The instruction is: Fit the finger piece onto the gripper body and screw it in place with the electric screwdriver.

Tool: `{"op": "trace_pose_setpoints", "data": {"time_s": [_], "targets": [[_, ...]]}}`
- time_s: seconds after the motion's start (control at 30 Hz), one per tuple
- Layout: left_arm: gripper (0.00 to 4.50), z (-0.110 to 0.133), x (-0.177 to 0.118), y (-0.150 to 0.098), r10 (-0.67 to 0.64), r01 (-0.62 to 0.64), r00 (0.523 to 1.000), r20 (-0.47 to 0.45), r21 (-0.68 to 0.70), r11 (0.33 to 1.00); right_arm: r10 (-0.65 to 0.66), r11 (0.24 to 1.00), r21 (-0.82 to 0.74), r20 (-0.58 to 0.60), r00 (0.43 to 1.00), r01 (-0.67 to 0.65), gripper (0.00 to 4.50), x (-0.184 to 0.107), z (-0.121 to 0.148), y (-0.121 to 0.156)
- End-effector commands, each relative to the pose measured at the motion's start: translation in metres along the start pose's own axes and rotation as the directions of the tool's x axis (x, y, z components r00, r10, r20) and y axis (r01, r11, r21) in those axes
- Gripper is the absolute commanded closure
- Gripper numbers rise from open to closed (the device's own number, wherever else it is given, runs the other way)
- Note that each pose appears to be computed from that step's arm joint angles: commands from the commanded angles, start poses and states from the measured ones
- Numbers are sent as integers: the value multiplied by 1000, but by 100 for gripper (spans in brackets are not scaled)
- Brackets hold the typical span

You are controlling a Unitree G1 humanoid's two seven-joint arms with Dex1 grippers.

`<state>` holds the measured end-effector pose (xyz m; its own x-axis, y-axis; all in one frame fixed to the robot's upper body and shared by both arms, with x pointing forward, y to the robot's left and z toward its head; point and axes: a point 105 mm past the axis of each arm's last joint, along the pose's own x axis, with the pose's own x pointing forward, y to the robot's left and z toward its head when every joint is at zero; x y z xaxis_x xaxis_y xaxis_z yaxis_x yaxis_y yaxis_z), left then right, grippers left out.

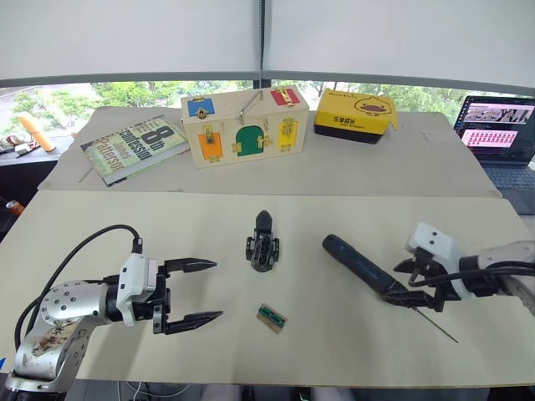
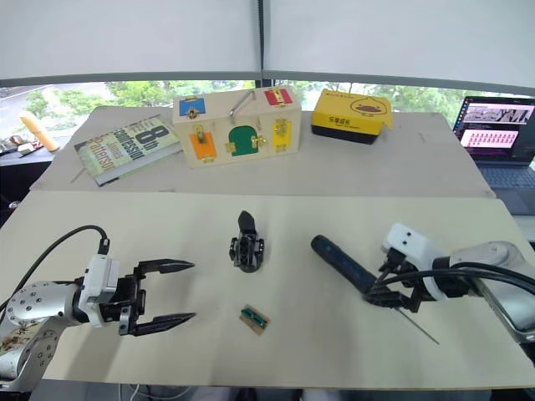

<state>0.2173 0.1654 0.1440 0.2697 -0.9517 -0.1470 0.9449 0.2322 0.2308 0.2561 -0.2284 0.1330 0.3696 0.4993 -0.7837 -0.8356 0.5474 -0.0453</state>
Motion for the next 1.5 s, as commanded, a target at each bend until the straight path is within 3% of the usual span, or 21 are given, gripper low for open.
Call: {"op": "trace_pose_setpoints", "data": {"time_s": [0.03, 0.2, 0.47, 1.13, 1.17, 1.37, 1.5], "targets": [[0, 6, 3, 0, -15, 15, 1000, 17, 15, 1000, 35, 999, -32, -44, 998, -36, 5, -13, 12, 7], [0, 5, 5, -7, -57, 57, 998, 8, 8, 998, -2, 999, -32, -247, 969, -6, 5, -18, 9, 9], [0, 5, 9, -13, -73, 73, 997, 16, -8, 997, -17, 1000, -12, -320, 947, 14, 5, 0, 25, 9], [0, 7, 19, -16, -84, 85, 996, 37, -8, 996, -73, 997, -62, -389, 918, 53, 5, 47, 13, -7], [0, 7, 19, -16, -84, 84, 996, 35, -9, 996, -74, 996, -76, -396, 915, 48, 58, 49, 12, -6], [0, 2, 19, -17, -81, 81, 996, 32, -19, 997, -131, 991, -71, -393, 910, 112, 253, 49, 4, -17], [0, 2, 20, -10, -91, 92, 995, 30, -14, 996, -158, 987, -63, -341, 927, 145, 257, 39, 12, -26]]}}
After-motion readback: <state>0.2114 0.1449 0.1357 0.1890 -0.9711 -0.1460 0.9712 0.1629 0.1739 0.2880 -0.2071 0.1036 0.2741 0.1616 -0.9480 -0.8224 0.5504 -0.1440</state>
